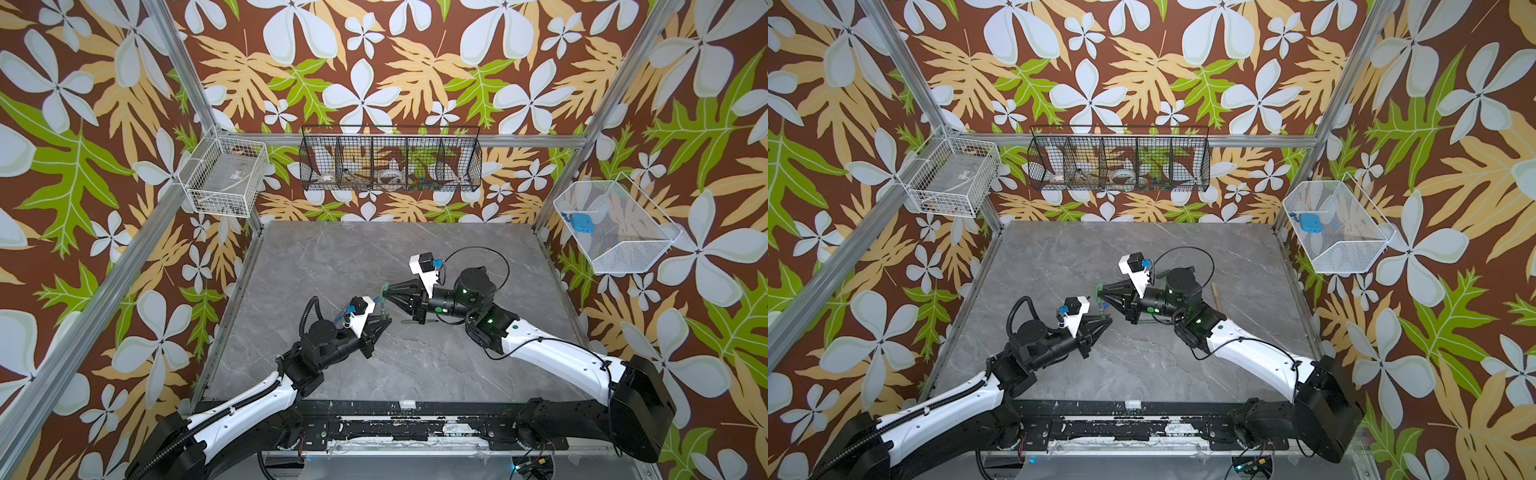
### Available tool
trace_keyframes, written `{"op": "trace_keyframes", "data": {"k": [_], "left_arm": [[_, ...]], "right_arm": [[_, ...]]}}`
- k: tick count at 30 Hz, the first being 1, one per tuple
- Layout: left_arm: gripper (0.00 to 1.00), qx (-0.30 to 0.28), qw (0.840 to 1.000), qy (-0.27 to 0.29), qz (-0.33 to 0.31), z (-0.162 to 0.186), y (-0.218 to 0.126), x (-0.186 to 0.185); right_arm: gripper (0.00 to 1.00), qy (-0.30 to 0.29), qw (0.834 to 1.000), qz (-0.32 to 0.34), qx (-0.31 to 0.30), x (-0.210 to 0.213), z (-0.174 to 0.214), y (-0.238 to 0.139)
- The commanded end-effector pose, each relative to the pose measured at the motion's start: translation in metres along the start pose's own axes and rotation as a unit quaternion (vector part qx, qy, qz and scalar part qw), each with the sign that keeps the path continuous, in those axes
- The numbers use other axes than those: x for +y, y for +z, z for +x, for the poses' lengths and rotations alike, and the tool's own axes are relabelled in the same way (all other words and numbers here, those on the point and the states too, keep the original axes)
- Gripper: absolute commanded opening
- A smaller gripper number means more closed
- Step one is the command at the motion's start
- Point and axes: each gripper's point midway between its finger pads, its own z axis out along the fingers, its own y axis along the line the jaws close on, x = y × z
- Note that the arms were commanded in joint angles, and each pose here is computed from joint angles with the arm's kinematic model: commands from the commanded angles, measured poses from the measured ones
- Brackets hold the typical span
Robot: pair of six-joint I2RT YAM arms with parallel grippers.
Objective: Insert the pens into the pen caps
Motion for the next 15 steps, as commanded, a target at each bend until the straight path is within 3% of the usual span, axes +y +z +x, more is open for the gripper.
{"op": "trace_keyframes", "data": {"k": [1,15], "left_arm": [[0.00,-0.016,1.000,0.002,-0.002,-0.0092,0.0011,0.0000],[0.00,-0.020,1.000,0.003,-0.003,-0.0110,-0.0008,-0.0002]], "right_arm": [[0.19,-0.013,1.000,-0.003,-0.001,0.0043,-0.0045,0.0000],[0.18,-0.022,0.999,-0.002,0.024,0.0071,0.0001,0.0042]]}}
